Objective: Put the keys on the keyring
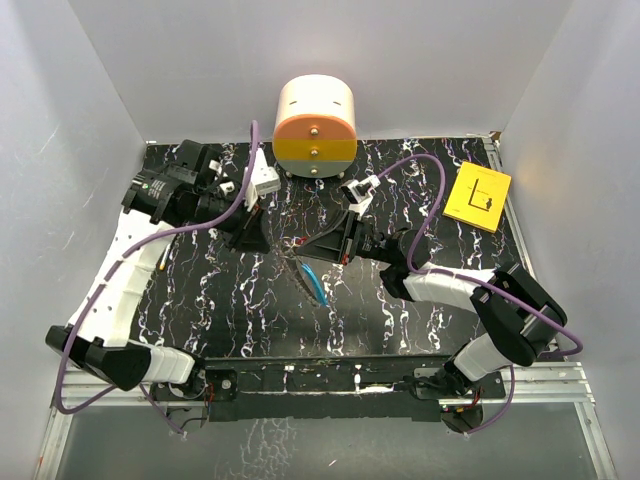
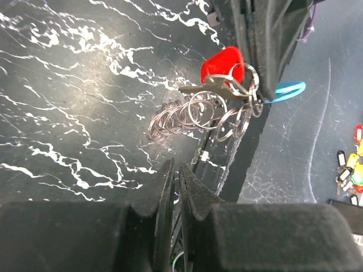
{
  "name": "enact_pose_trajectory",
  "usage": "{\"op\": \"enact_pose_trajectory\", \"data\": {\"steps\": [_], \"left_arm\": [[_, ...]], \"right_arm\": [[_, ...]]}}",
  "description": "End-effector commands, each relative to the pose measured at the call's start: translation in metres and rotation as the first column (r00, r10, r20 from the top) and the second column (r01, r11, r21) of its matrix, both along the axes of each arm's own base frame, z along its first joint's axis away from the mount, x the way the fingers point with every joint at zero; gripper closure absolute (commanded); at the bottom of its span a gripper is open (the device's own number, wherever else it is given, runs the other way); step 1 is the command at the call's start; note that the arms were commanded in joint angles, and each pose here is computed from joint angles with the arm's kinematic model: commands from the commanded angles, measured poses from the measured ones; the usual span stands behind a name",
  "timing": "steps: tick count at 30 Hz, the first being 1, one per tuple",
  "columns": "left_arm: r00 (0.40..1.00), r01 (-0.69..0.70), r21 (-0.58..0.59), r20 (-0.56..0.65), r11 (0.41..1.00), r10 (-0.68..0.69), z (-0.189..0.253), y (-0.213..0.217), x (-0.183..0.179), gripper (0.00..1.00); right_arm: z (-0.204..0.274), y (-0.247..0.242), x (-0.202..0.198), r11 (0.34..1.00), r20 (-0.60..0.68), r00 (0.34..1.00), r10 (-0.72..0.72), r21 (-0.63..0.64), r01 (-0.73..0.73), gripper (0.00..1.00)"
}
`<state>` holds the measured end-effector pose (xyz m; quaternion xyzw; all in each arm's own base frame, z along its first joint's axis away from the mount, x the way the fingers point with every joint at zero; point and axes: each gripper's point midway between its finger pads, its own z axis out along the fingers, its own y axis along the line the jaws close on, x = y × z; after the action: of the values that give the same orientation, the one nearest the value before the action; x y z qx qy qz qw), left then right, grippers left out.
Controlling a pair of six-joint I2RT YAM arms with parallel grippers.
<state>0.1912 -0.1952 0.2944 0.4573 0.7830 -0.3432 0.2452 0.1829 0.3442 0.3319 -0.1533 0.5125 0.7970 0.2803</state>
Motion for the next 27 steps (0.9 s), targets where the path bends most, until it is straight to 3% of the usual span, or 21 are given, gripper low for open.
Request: {"op": "enact_pose_trajectory", "data": {"steps": [1, 9, 20, 27], "left_arm": [[0.997, 0.042, -0.061, 0.07, 0.997, -0.038, 0.034, 0.0, -0.009, 0.93], [0.978, 0.136, -0.248, -0.122, 0.959, -0.17, 0.059, -0.024, -0.037, 0.92], [0.956, 0.122, -0.282, -0.224, 0.952, -0.189, 0.052, -0.031, -0.038, 0.92], [0.949, 0.122, -0.302, -0.245, 0.945, -0.201, 0.054, -0.033, -0.04, 0.86]], "right_arm": [[0.043, -0.02, -0.019, 0.984, 0.176, 0.983, -0.053, 0.179, 0.021, 0.92], [0.04, -0.017, -0.014, 0.986, 0.172, 0.983, -0.064, 0.165, 0.035, 0.92], [0.04, -0.013, -0.007, 0.987, 0.171, 0.981, -0.087, 0.146, 0.062, 0.92], [0.038, -0.012, -0.005, 0.987, 0.163, 0.983, -0.09, 0.143, 0.067, 0.92]]}}
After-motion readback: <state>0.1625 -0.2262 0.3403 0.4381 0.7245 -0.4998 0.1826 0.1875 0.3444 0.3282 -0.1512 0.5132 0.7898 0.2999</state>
